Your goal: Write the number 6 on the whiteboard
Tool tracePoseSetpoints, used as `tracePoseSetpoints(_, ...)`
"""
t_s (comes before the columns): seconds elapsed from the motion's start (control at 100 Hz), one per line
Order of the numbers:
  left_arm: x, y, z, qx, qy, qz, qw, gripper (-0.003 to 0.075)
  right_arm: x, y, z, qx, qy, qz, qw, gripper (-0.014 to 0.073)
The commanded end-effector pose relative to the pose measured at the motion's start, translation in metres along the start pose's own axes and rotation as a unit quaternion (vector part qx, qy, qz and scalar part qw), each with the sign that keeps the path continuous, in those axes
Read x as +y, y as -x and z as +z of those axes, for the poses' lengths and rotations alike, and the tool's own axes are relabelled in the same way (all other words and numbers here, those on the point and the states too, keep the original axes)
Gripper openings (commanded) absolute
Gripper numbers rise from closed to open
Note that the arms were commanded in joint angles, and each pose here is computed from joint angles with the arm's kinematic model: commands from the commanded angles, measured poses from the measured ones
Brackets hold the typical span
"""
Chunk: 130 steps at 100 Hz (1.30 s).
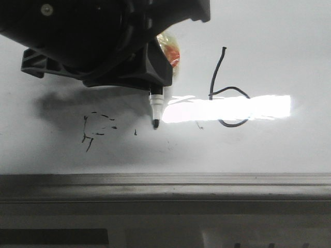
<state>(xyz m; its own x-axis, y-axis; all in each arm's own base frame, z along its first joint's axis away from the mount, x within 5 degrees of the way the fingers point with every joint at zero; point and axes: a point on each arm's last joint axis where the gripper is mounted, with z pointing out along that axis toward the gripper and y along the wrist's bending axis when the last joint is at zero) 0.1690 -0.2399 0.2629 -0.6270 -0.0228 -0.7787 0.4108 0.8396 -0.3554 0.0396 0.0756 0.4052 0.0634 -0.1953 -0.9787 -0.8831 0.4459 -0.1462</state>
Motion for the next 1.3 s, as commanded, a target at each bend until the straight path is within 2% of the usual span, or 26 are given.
tracePoseSetpoints(0.0,0.007,0.006,0.003,-0.011,0.036,-0.022,0.999,-0.002,-0.003,0.015,-0.004,-0.045,-0.013,0.005,0.999,-0.0064)
tracePoseSetpoints(0.26,0.014,0.008,0.002,-0.023,0.072,-0.021,0.997,-0.002,-0.003,0.015,-0.004,-0.044,-0.012,0.006,0.999,-0.0064)
tracePoseSetpoints(0.57,0.016,0.009,0.001,-0.026,0.081,-0.019,0.996,-0.0008,-0.003,0.015,-0.004,-0.044,-0.012,0.006,0.999,-0.0064)
tracePoseSetpoints(0.64,0.016,0.009,0.001,-0.026,0.081,-0.019,0.996,0.0039,-0.003,0.015,-0.004,-0.044,-0.012,0.006,0.999,-0.0064)
tracePoseSetpoints(0.88,0.016,0.009,0.001,-0.026,0.081,-0.019,0.996,0.0306,-0.003,0.012,-0.002,-0.039,-0.011,0.007,0.999,-0.0064)
tracePoseSetpoints(0.95,0.016,0.009,0.001,-0.026,0.081,-0.019,0.996,0.034,-0.002,0.008,0.0,-0.034,-0.01,0.009,0.999,-0.0064)
tracePoseSetpoints(1.09,0.016,0.009,0.001,-0.026,0.081,-0.019,0.996,0.0342,-0.001,0.004,0.003,-0.033,-0.005,0.02,0.999,-0.0064)
tracePoseSetpoints(1.15,0.015,0.009,0.001,-0.027,0.08,-0.016,0.996,0.0365,-0.001,0.004,0.003,-0.034,-0.005,0.022,0.999,-0.0064)
tracePoseSetpoints(1.29,0.008,0.013,0.0,-0.032,0.05,0.002,0.998,0.0554,-0.001,0.004,0.003,-0.037,-0.006,0.021,0.999,-0.0064)
